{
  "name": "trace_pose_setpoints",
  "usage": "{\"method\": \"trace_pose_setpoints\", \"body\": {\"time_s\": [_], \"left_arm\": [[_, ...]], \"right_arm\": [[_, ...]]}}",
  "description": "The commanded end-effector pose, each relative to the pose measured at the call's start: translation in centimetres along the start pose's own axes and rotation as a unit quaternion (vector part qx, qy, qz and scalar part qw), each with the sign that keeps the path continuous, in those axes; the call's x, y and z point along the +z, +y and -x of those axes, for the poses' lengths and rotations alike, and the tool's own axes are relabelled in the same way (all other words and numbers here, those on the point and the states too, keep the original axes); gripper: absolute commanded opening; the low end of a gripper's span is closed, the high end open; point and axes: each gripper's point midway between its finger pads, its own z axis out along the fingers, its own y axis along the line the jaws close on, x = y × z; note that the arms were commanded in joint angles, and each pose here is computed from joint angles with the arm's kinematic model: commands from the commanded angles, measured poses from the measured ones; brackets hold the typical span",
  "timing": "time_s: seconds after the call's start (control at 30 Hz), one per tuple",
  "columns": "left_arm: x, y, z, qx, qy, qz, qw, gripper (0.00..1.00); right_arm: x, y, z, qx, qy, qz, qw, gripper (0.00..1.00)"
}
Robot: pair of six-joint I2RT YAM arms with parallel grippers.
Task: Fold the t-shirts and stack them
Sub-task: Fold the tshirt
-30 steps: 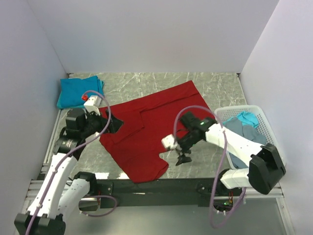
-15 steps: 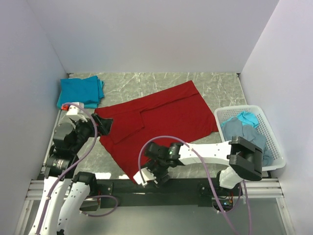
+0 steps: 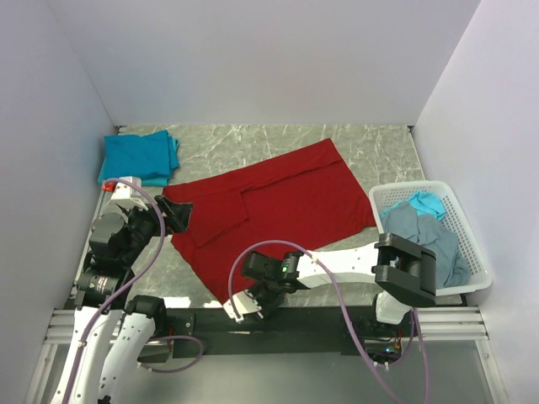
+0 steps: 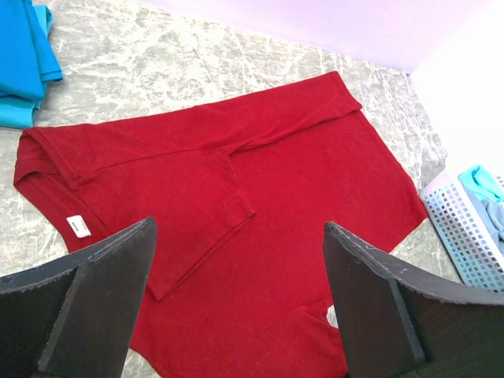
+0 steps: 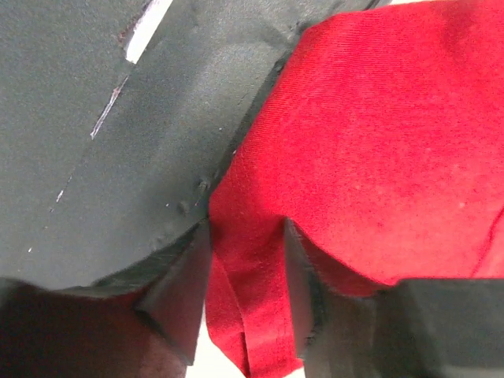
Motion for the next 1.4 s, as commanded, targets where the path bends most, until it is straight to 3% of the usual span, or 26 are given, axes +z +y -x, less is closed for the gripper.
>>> {"method": "trace_pose_setpoints", "body": {"time_s": [0.0, 0.3, 0.53, 0.73, 0.9, 0.97, 1.13, 1.2, 1.27, 1.33, 1.37], "left_arm": [[-0.4, -0.9, 1.4, -0.001, -0.017, -0.012, 1.0, 0.92], [-0.5, -1.3, 1.5, 0.004, -0.015, -0.021, 1.0, 0.92], [0.2, -1.7, 1.2, 0.019, -0.004, -0.039, 0.999, 0.92], [1.4, -2.2, 0.5, 0.032, 0.02, -0.065, 0.997, 0.92], [2.2, -2.5, 0.5, 0.044, 0.033, -0.078, 0.995, 0.93], [2.6, -2.8, -0.3, 0.052, 0.052, -0.095, 0.993, 0.93], [3.5, -4.4, -3.4, 0.078, 0.109, -0.184, 0.974, 0.91], [4.1, -4.6, -5.1, 0.084, 0.142, -0.207, 0.964, 0.87], [5.3, -4.8, -7.5, 0.098, 0.188, -0.211, 0.954, 0.83], [5.9, -4.8, -11.8, 0.105, 0.282, -0.21, 0.93, 0.79], [6.5, -4.9, -12.1, 0.112, 0.301, -0.198, 0.926, 0.71]], "right_arm": [[0.2, -0.5, 0.5, 0.004, 0.003, -0.002, 1.0, 0.44], [-1.8, -2.3, 1.4, 0.027, -0.019, -0.022, 0.999, 0.11], [-4.6, -5.2, 1.3, 0.102, -0.073, -0.04, 0.991, 0.09], [-8.0, -11.8, -0.6, 0.239, -0.129, -0.109, 0.956, 0.22], [-10.0, -16.8, -5.5, 0.371, -0.115, -0.19, 0.901, 0.46], [-10.8, -17.1, -6.6, 0.382, -0.112, -0.209, 0.893, 0.55], [-15.5, -17.4, -8.7, 0.402, -0.141, -0.222, 0.877, 0.6], [-16.6, -16.0, -8.9, 0.385, -0.148, -0.187, 0.892, 0.62], [-19.0, -15.4, -8.9, 0.357, -0.188, -0.178, 0.897, 0.63], [-20.8, -14.3, -9.5, 0.358, -0.209, -0.183, 0.891, 0.64], [-21.2, -13.8, -9.3, 0.352, -0.221, -0.177, 0.892, 0.64]]}}
